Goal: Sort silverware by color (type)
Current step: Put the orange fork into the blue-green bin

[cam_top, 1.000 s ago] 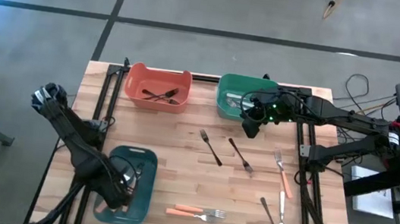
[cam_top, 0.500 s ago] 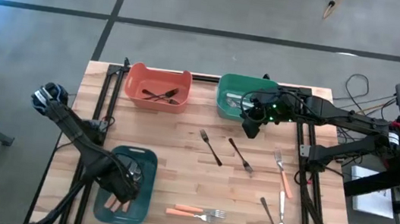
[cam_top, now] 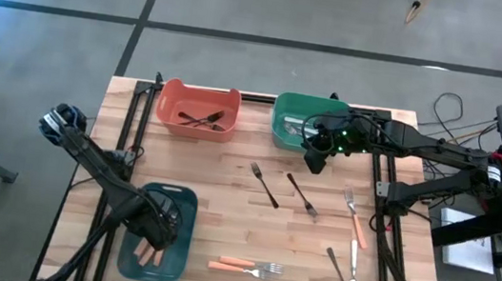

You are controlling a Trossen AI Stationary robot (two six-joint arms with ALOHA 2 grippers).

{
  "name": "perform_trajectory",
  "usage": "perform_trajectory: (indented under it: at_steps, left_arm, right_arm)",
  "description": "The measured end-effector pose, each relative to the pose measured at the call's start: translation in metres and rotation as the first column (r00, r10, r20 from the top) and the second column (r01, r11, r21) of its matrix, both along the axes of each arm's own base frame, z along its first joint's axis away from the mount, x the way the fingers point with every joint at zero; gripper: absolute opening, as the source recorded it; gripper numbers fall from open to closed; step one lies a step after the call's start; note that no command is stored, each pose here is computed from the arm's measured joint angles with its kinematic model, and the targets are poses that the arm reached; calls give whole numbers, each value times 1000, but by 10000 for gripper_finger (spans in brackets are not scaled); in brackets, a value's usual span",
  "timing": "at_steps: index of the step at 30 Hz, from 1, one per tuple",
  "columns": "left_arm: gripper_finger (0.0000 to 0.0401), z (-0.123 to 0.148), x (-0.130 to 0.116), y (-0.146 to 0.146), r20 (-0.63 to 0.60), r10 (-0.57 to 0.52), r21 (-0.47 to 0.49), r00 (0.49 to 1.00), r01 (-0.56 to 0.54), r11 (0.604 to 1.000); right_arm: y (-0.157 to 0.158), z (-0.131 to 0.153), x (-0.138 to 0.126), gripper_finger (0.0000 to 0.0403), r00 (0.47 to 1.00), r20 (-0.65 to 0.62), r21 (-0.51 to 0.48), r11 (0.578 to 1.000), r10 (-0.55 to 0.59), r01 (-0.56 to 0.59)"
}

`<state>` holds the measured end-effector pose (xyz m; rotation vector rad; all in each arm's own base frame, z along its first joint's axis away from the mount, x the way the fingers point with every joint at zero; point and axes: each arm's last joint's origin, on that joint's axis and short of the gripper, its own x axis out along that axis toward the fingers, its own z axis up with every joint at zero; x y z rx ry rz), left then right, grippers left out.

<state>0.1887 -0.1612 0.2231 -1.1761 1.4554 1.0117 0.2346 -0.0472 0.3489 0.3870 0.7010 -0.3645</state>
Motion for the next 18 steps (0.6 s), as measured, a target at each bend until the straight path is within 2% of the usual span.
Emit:
perform_trajectory:
  at_steps: [18]
  left_arm:
    - [49,-25,10,-8,-48,-27,53,998,30,998]
  right_arm:
    - [0,0,0,59,1000,2,3,1000,-5,5]
